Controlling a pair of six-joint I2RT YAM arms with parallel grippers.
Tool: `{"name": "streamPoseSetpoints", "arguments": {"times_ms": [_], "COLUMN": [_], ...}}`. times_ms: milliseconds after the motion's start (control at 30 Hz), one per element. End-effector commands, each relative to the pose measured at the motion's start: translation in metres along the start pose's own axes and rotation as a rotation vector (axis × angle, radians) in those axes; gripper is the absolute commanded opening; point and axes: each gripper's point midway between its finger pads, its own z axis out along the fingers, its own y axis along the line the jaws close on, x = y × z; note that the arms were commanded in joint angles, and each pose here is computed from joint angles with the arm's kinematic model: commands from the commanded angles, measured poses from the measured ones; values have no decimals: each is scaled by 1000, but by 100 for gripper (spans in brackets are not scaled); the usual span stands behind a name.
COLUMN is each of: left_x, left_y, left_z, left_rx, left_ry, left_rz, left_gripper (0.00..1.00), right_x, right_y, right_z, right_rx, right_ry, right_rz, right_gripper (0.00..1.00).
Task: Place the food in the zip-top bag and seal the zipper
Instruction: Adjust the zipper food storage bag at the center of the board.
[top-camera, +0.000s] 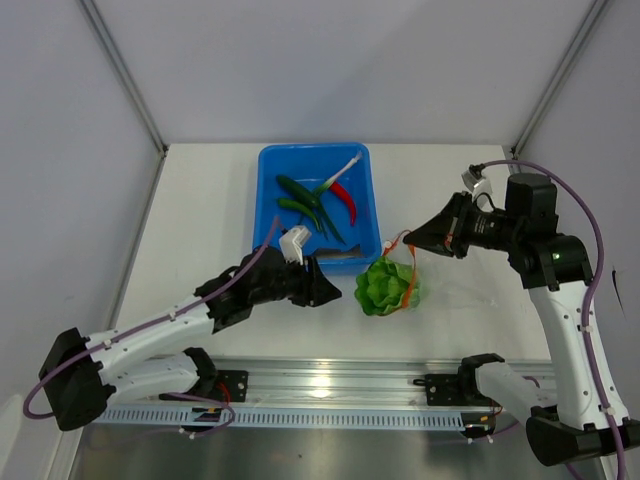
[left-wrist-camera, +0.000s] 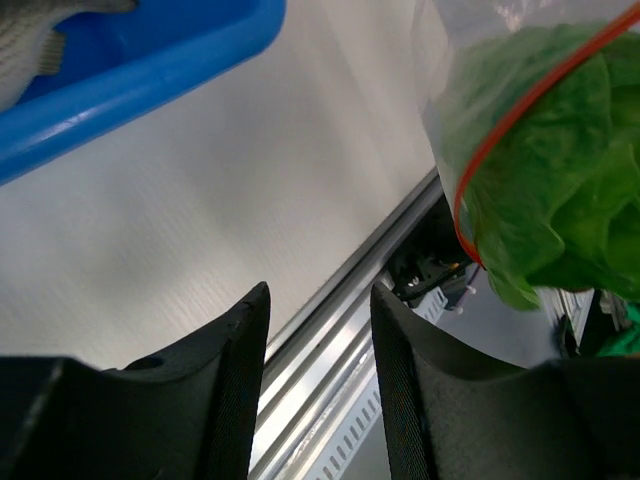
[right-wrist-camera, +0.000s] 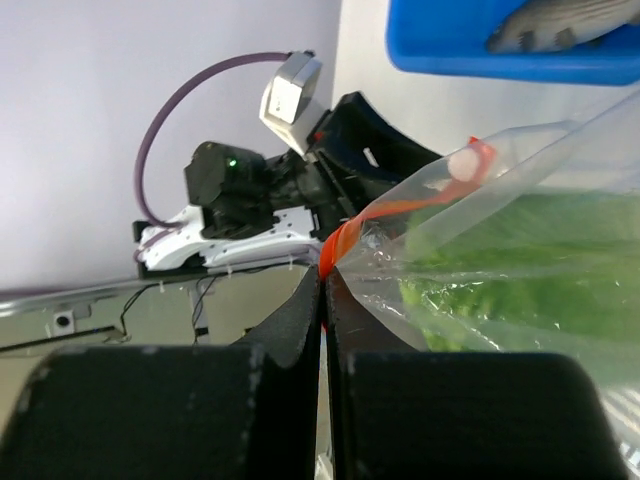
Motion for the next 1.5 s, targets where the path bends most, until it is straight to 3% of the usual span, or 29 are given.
{"name": "streamPoseSetpoints", "arguments": {"times_ms": [0, 133, 300, 633, 1233, 1467], "left_x": [-10, -8, -23, -48, -44, -45], "left_y": [-19, -42, -53, -67, -99, -109], "left_z": [5, 25, 36, 25, -5, -4], "left_rx": [114, 210, 230, 297, 459, 445], "left_ry": [-36, 77, 68, 9, 13, 11], "left_rz": [-6, -4, -25, -27, 4, 69], "left_gripper": [47, 49, 62, 61, 61, 69], "right_x": [5, 9, 12, 17, 20, 22], "right_y": [37, 42, 48, 54, 48, 50], "right_z": [-12, -14, -16, -14, -7, -4], "right_rx": [-134, -162, -180, -199, -207, -222], "right_ry": [28, 51, 63, 79, 102, 120], "right_rz": [-51, -50, -54, -64, -52, -30], "right_gripper": [0, 0, 0, 0, 0, 0]}}
